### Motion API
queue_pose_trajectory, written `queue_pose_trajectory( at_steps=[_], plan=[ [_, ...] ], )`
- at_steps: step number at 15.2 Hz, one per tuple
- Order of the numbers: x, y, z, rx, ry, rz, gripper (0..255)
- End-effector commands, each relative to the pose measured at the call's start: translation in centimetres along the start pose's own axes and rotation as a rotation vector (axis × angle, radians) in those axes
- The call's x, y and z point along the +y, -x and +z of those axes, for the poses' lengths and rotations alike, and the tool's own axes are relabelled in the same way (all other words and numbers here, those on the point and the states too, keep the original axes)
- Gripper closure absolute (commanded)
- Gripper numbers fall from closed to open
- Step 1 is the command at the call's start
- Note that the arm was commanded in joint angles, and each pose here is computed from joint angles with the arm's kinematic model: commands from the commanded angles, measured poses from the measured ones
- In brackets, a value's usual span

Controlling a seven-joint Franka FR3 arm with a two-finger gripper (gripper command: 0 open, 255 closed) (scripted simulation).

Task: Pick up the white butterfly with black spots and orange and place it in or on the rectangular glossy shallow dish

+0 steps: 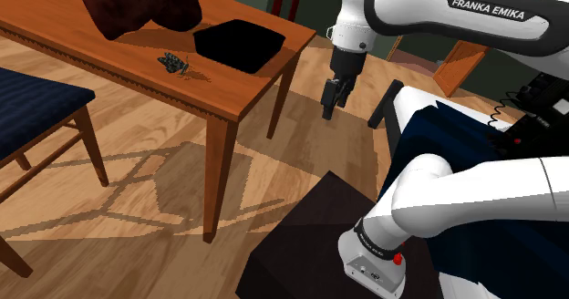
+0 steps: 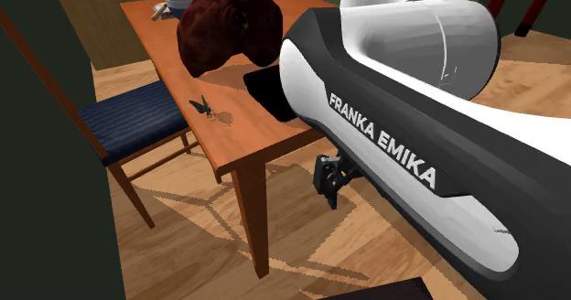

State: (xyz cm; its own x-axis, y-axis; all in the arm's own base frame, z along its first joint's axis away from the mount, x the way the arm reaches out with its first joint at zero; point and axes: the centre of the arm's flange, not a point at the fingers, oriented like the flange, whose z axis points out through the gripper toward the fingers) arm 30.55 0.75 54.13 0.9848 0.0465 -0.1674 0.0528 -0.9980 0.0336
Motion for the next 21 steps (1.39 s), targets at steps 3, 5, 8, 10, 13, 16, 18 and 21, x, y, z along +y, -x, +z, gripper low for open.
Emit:
queue_pose_trajectory(
  at_steps=[3,5,8,10,13,16,18,21],
  plan=[
    [-1.2,-2.0,-0.7,0.019,0.001,-0.036,0],
    [-2.4,-3.9,-1.4,0.037,0.002,-0.072,0],
    [-4.5,-6.6,-2.6,0.065,0.003,-0.125,0],
    [-5.9,-8.4,-3.4,0.084,0.004,-0.161,0],
    [-8.1,-10.9,-4.6,0.112,0.005,-0.215,0],
    [-10.5,-13.2,-6.0,0.139,0.006,-0.268,0],
    [-12.2,-14.7,-6.9,0.158,0.007,-0.304,0],
    [-14.8,-16.8,-8.3,0.186,0.008,-0.358,0]
  ],
)
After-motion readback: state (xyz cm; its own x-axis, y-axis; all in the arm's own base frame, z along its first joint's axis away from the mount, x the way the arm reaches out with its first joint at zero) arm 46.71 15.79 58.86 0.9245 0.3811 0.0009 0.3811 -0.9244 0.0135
